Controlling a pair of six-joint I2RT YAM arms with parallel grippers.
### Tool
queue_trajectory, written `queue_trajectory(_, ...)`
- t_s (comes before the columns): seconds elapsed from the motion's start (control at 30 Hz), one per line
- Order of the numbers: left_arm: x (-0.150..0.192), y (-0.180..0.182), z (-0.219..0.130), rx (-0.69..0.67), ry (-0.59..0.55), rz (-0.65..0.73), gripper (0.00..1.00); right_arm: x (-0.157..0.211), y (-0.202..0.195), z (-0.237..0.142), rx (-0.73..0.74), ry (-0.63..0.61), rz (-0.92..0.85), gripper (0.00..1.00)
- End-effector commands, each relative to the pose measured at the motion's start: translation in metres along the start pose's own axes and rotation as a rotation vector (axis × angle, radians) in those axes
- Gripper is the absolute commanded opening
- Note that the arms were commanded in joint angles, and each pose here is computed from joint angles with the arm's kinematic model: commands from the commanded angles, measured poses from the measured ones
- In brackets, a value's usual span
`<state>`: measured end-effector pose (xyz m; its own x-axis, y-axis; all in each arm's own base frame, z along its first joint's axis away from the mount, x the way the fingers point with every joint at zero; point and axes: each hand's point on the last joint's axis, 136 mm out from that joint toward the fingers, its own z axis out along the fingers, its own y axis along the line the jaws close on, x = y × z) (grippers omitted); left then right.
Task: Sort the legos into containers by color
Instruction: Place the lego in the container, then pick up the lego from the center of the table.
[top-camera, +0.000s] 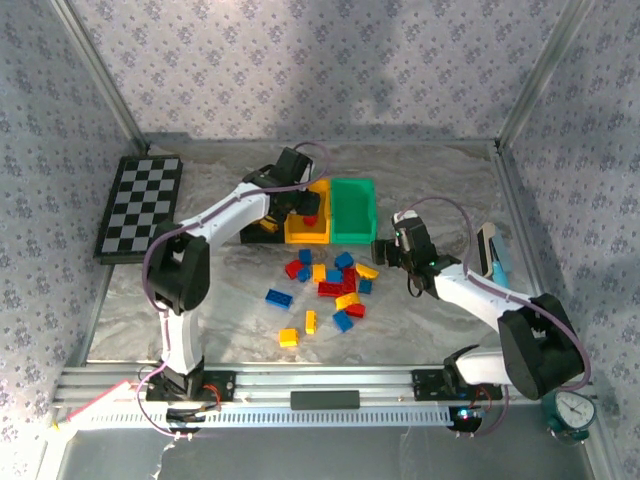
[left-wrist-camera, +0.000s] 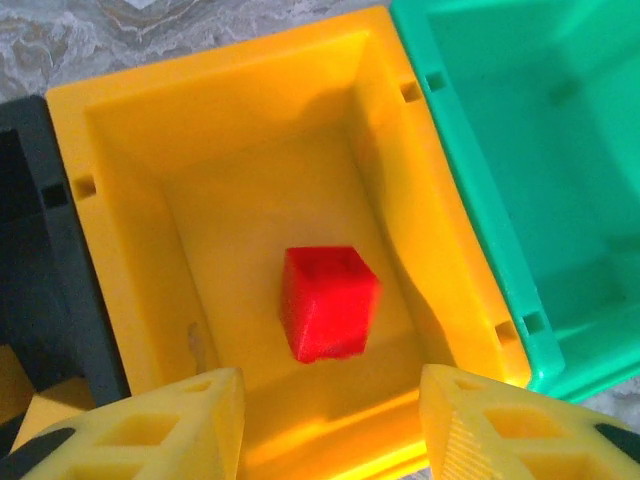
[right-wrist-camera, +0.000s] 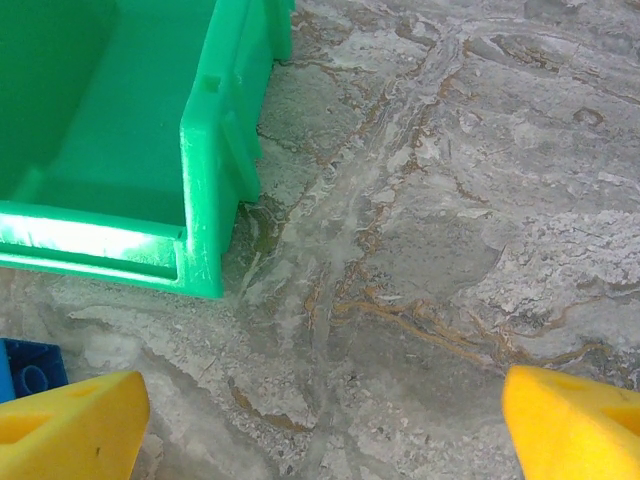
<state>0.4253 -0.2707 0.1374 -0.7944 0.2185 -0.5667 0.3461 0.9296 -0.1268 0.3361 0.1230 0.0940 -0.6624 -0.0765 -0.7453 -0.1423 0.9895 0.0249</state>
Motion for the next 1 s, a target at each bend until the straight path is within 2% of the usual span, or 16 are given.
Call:
queue_trajectory(0.0,-0.007,-0.003,-0.029,0.022,-0.049,0.01,0.5,-0.008,0.004,-0.001,-0.002,-0.005,-0.011,0.93)
queue_trajectory(0.3,0.015,0.005,-0.062,0.042,-0.129,-0.021,0.5,-0.006,0.007,-0.001,-0.003,0.003,-0.021,0.93)
queue_trajectory(0.73,0.084,0.042,-0.077,0.006,-0.208,-0.11,0.48,-0.004,0.009,0.001,0.009,0.005,-0.052,0.93)
queue_trajectory(0.97,0.109,0.054,-0.07,0.002,-0.191,-0.116,0.48,0.016,0.033,0.005,-0.126,0.069,-0.025,0.9)
